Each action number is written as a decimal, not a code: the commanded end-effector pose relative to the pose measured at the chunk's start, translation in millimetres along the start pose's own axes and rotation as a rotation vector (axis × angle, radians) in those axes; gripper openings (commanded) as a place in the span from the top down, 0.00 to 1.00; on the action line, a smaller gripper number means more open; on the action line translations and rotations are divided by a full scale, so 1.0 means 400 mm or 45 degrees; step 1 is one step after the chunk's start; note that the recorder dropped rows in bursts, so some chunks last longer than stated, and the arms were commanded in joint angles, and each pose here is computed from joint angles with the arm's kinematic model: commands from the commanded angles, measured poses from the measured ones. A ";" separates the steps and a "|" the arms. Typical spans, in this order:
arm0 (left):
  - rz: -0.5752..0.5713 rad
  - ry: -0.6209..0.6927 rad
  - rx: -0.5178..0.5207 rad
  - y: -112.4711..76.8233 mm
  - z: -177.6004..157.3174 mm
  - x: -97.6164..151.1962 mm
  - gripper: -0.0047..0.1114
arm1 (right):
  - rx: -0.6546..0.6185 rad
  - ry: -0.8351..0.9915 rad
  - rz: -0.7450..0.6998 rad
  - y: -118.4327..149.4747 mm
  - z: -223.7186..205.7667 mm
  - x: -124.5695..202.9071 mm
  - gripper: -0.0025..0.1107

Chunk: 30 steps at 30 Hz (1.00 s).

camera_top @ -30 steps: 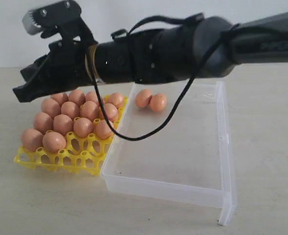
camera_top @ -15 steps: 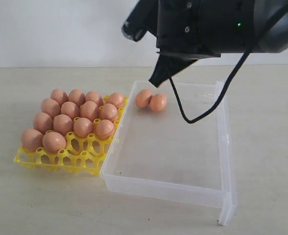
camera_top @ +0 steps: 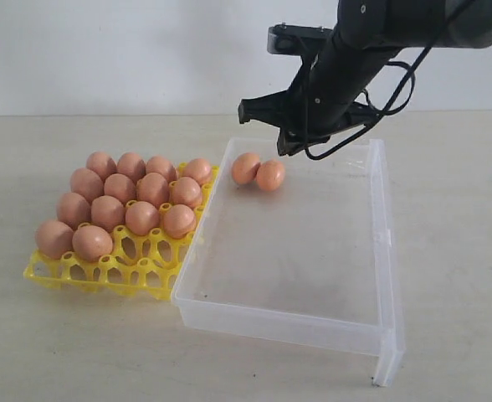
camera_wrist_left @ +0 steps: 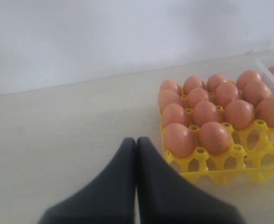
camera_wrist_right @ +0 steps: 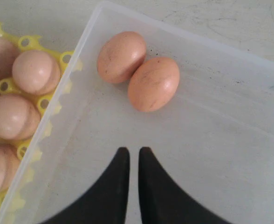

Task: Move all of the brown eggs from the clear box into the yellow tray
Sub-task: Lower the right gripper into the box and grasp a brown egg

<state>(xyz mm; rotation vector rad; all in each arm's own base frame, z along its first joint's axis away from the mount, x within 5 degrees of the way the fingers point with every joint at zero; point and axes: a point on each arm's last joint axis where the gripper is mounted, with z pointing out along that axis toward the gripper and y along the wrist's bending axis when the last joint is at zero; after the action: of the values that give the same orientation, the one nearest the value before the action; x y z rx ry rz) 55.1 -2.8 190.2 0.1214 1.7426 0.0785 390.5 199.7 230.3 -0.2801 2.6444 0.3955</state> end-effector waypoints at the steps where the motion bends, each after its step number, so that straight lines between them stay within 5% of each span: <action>1: -0.015 -0.010 0.001 0.000 0.000 0.000 1.00 | -0.041 -0.032 0.086 -0.012 0.055 -0.013 0.66; 7: -0.015 -0.010 0.001 0.000 0.000 0.000 1.00 | -0.086 0.017 0.222 -0.018 0.144 0.008 0.45; 13: -0.015 -0.010 0.001 0.000 0.000 0.000 1.00 | -0.124 -0.114 0.466 -0.024 0.191 -0.008 0.45; 30: -0.015 -0.010 0.001 0.000 0.000 0.000 1.00 | -0.064 -0.065 0.701 -0.098 0.223 -0.002 0.45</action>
<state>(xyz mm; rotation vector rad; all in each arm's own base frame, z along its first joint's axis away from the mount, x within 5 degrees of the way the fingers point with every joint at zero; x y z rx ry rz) 55.1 -2.8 190.2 0.1214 1.7426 0.0785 433.0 199.9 154.2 0.3714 2.6129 0.6388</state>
